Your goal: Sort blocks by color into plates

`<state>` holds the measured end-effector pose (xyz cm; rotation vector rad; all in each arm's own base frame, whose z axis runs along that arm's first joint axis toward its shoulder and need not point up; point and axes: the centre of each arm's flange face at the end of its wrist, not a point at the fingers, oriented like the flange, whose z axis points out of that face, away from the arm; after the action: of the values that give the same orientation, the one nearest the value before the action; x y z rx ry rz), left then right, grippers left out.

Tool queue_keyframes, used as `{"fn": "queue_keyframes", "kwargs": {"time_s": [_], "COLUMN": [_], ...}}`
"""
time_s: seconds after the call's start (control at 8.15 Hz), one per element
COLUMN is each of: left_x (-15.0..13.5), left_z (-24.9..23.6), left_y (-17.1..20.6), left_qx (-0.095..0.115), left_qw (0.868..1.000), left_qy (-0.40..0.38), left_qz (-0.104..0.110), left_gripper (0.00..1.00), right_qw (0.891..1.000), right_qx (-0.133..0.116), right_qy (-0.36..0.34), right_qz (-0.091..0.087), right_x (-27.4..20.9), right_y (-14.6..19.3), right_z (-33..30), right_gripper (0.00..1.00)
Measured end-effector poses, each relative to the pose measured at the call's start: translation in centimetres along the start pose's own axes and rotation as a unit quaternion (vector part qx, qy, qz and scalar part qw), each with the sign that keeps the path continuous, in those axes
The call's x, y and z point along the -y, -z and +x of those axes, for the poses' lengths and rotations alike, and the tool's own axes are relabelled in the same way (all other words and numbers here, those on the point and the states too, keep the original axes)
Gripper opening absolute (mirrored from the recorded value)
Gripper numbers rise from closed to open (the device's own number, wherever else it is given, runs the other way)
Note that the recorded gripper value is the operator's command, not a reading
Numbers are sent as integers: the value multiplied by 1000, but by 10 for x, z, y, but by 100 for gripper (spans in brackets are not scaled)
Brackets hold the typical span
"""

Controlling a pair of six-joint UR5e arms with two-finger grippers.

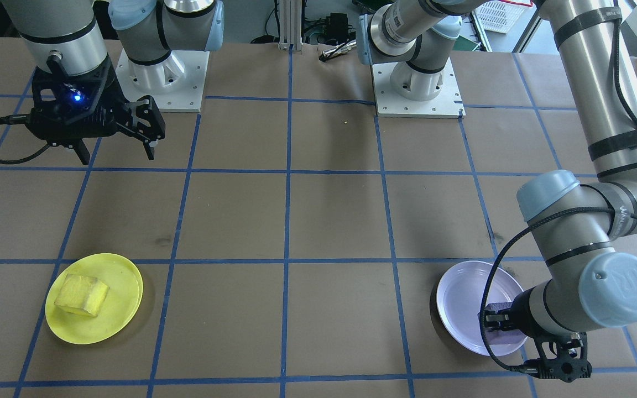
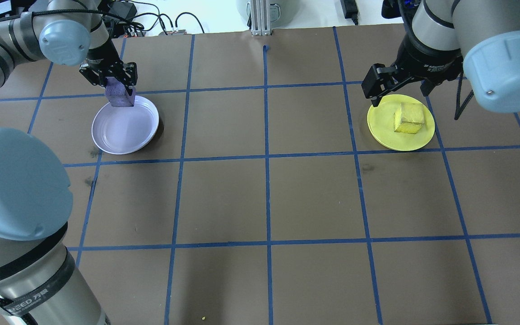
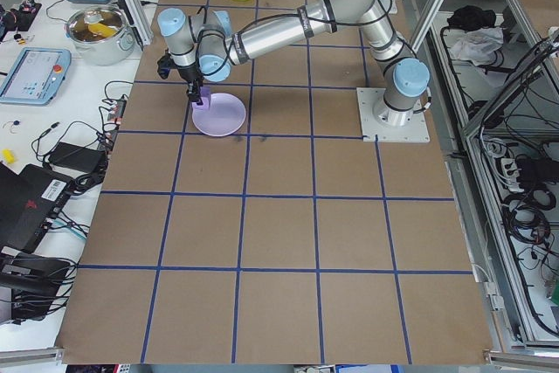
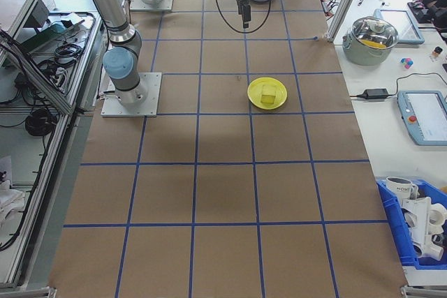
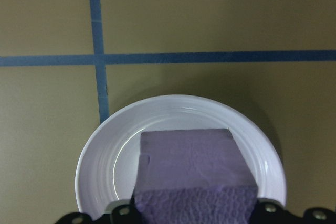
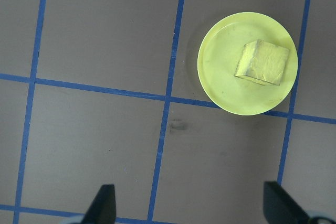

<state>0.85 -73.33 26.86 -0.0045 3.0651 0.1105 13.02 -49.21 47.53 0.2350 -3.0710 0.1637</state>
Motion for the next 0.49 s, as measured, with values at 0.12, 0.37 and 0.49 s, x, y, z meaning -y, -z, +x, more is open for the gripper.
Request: {"fn": "queue_keyframes", "kwargs": {"time_s": [0.12, 0.37, 0.49], "left_x": [2, 2, 0], "left_z": [-2, -6, -8], "left_y": [-7, -22, -30], "left_qx": [0, -2, -4], "left_qw": [1000, 1000, 1000], "left_qy": [1, 3, 5], "left_qz": [-1, -11, -18], "left_gripper": [39, 71, 82], "right_qw": [1000, 1000, 1000], "right_qx": [0, -1, -1], "right_qy": [0, 1, 0], "right_qz": [0, 0, 0], "right_x": [0, 0, 0], "right_y": [0, 0, 0], "right_z": [0, 0, 0], "right_gripper": [100, 100, 100]}}
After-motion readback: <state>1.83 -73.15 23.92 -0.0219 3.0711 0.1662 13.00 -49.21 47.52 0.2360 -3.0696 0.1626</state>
